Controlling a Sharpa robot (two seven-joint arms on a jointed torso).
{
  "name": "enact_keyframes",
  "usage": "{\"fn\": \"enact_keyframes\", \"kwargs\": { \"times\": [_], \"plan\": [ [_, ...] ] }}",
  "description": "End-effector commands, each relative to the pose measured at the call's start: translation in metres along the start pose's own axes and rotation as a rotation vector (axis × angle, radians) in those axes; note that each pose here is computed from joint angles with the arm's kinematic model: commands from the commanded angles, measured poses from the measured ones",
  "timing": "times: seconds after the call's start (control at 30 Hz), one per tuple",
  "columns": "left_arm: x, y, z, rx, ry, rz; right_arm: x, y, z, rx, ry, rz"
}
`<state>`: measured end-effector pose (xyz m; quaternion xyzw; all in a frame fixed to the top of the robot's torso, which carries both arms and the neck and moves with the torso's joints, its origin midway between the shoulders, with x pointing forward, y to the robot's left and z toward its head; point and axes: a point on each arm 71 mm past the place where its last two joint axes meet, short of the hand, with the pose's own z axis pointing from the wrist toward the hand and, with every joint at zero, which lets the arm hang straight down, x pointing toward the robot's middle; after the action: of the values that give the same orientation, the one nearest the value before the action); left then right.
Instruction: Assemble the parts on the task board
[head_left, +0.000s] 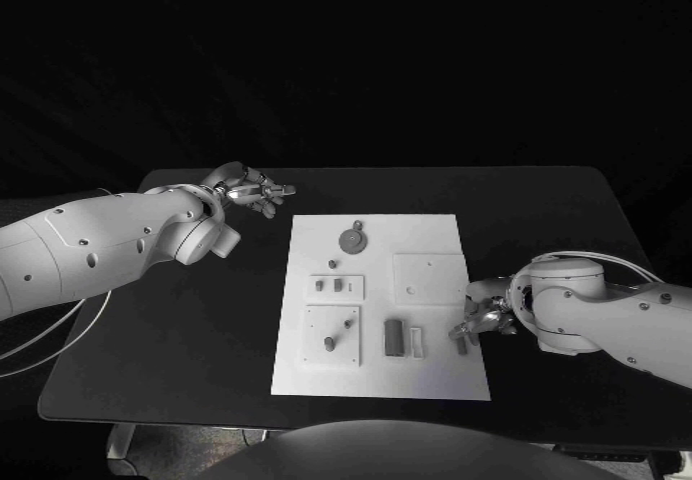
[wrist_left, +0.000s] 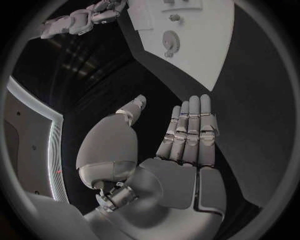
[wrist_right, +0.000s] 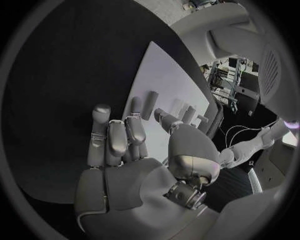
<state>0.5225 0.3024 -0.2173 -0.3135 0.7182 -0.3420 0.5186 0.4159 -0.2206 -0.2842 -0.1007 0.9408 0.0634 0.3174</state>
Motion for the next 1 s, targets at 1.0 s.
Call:
{"fn": "enact_keyframes", "kwargs": {
  "times": [1.0],
  "plan": [
    [0.0014,-0.0013,0.0002,0.003,0.007,0.007,0.013,0.012,0.007,-0.024,0.040,0.010]
  ]
}}
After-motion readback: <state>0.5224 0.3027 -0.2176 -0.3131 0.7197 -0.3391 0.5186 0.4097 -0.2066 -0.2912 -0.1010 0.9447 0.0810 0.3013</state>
